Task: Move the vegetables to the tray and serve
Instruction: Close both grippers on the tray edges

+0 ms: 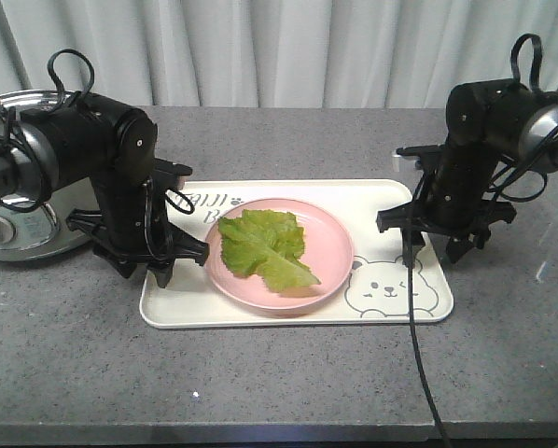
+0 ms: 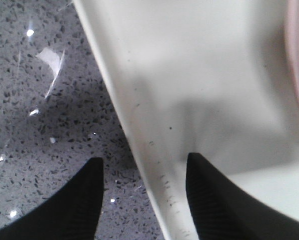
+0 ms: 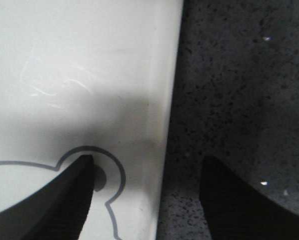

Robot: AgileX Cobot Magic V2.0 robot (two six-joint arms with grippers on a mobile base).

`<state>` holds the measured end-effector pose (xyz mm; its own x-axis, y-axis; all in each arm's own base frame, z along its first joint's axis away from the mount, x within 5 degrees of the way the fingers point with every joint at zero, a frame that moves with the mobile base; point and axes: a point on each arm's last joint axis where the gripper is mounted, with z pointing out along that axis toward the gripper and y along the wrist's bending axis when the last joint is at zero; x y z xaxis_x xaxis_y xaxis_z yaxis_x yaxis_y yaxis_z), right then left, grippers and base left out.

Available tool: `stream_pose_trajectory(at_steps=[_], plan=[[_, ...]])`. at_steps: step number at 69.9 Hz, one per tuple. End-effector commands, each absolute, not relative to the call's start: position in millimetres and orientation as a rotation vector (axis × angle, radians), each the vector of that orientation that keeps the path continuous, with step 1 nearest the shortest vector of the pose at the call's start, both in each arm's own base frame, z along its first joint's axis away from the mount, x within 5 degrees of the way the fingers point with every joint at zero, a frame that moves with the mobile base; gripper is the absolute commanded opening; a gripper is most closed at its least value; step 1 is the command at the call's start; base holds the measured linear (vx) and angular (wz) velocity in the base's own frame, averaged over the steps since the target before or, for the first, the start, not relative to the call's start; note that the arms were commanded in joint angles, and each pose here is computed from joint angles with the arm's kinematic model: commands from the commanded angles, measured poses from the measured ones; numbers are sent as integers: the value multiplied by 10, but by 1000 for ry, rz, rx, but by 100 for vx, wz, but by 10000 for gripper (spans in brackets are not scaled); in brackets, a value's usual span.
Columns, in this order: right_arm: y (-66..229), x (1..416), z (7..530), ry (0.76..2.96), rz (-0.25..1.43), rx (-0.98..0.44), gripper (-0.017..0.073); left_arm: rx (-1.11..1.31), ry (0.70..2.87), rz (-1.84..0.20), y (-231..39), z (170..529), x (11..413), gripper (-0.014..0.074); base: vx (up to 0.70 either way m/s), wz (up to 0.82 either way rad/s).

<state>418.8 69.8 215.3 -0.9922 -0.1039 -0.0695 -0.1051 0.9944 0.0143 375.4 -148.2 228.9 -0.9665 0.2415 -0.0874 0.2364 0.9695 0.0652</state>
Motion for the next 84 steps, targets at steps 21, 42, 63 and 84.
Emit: stream_pose_trajectory(at_steps=[21,42,63,84], plan=[[654,4143,2354,3063,12,-157,340,351,3015,59,-1482,2363,3770,348,0,0],[662,4142,2354,3063,25,-164,112,378,3040,-47,-1548,2330,3752,83,0,0],[665,4139,2362,3059,30,-196,-12,391,3027,-75,-1565,2340,3756,-8,0,0],[649,4108,2485,3026,14,-212,-8,387,3024,-128,-1594,2362,3748,-7,0,0]])
